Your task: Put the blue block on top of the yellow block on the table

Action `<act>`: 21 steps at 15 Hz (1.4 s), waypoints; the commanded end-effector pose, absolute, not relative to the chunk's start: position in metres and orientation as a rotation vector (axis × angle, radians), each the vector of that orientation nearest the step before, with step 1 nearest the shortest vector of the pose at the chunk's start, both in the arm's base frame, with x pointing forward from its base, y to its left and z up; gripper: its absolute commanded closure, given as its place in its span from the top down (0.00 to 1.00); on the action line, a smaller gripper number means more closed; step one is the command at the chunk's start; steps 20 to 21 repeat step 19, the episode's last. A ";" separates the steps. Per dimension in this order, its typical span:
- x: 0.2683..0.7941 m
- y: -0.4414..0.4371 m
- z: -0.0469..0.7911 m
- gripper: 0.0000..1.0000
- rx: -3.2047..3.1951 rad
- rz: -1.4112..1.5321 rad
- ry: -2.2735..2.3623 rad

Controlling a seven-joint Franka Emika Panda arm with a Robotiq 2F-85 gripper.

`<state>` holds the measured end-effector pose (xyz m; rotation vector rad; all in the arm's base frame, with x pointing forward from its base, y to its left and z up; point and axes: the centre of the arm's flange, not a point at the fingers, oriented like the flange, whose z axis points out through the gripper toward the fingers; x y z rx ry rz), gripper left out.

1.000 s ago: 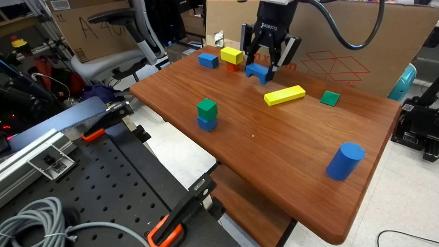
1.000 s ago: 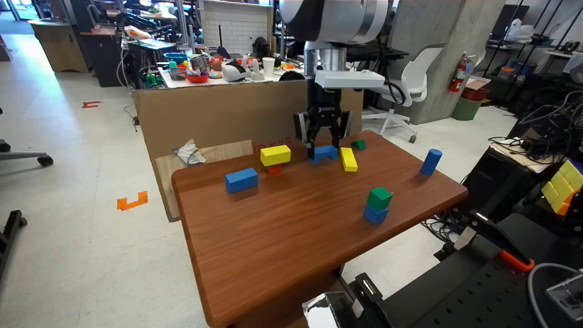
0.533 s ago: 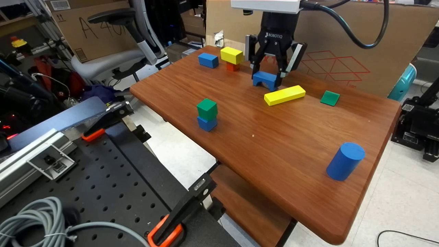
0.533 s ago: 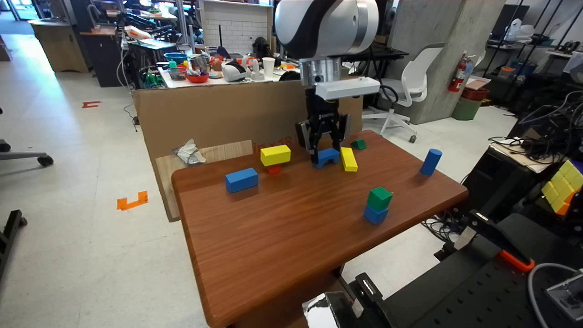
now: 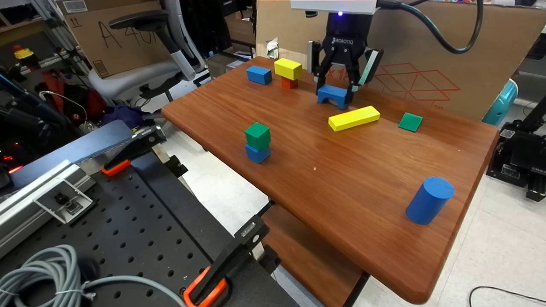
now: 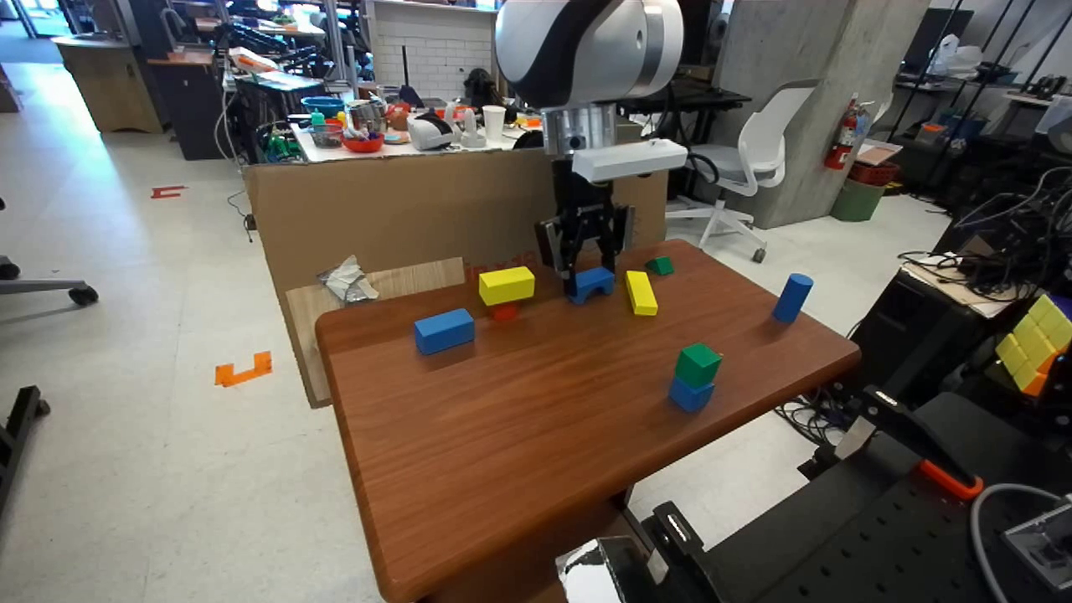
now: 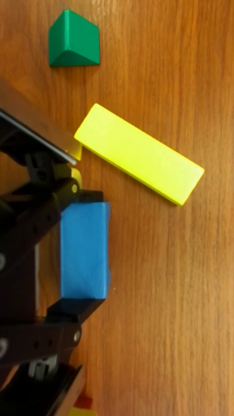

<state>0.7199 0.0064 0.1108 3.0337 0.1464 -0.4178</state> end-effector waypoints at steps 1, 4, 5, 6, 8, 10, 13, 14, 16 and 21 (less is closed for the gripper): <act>0.734 0.004 0.104 0.92 3.042 -0.433 0.167; 0.730 -0.003 0.109 1.00 3.054 -0.433 0.114; 0.727 -0.005 0.117 1.00 3.062 -0.415 0.098; 0.725 -0.006 0.123 1.00 3.064 -0.396 0.079; 0.720 -0.004 0.150 1.00 3.078 -0.304 0.058; 0.718 -0.001 0.180 1.00 3.090 -0.194 0.034; 0.714 0.000 0.226 1.00 3.080 -0.142 -0.051; 0.713 -0.001 0.236 1.00 3.043 -0.231 -0.088; 0.733 -0.004 0.221 1.00 3.064 -0.187 -0.048; 0.727 -0.004 0.233 1.00 3.056 -0.210 -0.074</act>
